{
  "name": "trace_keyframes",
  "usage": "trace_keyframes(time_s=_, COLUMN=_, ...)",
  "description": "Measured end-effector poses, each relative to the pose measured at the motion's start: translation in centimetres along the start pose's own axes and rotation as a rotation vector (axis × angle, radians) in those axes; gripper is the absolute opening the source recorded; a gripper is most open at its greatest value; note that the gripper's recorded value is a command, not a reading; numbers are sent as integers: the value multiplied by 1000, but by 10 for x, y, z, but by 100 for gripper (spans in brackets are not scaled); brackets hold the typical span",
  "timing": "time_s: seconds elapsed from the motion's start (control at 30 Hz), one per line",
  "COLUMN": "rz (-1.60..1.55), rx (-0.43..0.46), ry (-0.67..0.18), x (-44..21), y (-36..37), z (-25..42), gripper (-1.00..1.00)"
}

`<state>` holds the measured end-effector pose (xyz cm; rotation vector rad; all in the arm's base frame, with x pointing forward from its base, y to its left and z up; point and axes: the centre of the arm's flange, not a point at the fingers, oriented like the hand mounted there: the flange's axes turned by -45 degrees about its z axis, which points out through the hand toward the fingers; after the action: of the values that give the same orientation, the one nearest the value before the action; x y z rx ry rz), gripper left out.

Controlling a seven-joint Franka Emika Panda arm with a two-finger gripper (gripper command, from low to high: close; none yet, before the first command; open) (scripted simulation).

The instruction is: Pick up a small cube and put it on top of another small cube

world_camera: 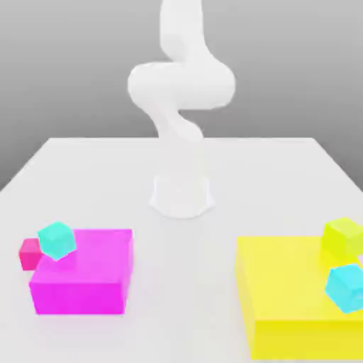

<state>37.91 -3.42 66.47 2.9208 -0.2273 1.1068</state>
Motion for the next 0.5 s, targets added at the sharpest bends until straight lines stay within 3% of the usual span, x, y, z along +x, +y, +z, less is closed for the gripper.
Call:
trace_keyframes(time_s=0.23, rz=350, rx=-178, ry=-198, x=-50, y=116, z=142, gripper=0)
trace_keyframes(time_s=0.5, rz=775, rx=-355, ry=-397, x=-182, y=247, z=242, gripper=0)
